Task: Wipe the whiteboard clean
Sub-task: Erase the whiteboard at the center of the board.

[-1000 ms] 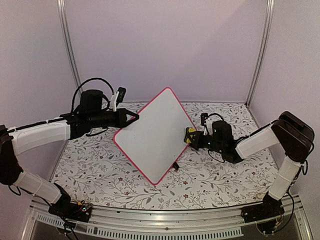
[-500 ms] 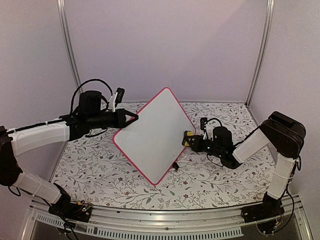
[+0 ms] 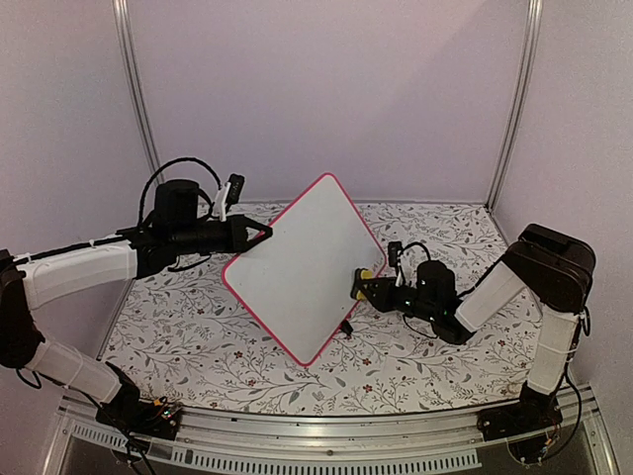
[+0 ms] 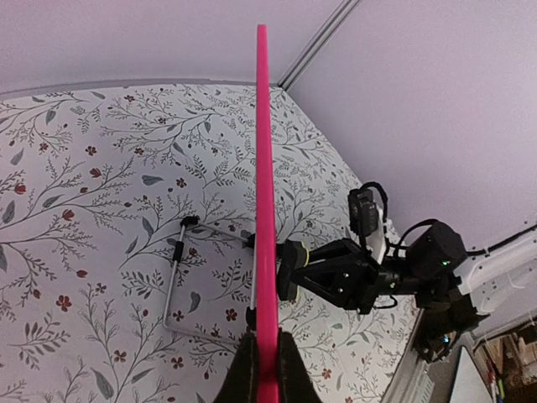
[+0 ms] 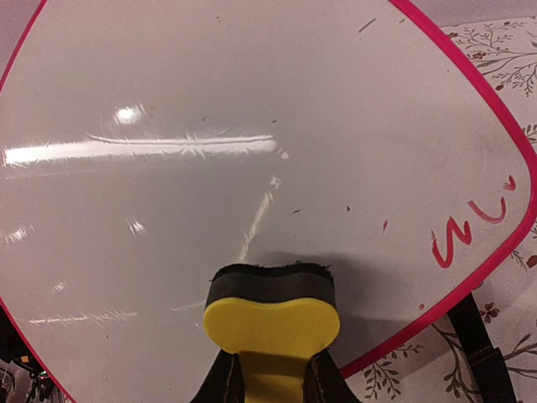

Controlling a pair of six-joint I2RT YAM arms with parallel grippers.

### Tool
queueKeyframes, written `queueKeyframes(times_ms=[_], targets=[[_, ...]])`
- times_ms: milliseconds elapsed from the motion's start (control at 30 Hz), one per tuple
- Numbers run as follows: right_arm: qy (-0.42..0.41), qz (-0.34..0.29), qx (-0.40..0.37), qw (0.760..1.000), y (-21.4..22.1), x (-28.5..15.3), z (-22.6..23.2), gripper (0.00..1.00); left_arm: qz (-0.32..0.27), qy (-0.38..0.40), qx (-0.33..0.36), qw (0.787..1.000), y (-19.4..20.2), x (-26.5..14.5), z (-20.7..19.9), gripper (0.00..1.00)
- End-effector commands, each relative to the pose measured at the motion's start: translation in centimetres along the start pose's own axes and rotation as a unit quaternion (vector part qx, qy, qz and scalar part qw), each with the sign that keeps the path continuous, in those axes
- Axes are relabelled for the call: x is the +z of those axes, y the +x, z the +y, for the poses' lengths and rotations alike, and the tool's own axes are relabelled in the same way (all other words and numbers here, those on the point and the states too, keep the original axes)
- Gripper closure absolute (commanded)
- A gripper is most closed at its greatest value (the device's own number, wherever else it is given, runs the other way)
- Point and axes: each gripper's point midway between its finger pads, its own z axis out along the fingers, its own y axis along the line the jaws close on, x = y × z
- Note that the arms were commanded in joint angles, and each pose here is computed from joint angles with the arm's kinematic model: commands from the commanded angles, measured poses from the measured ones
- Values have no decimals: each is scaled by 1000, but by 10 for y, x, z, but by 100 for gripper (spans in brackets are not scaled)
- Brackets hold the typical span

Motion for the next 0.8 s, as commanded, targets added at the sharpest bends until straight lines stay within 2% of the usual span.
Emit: queueKeyframes(times_ms=[0,767], targets=[[6,14,4,1000,9,4,1,96,-64,62,57,994,-34,-11,-34,100],[162,-49,27,985,-66,13,-91,96,-66,82,61,993,-35,-15,-40,100]])
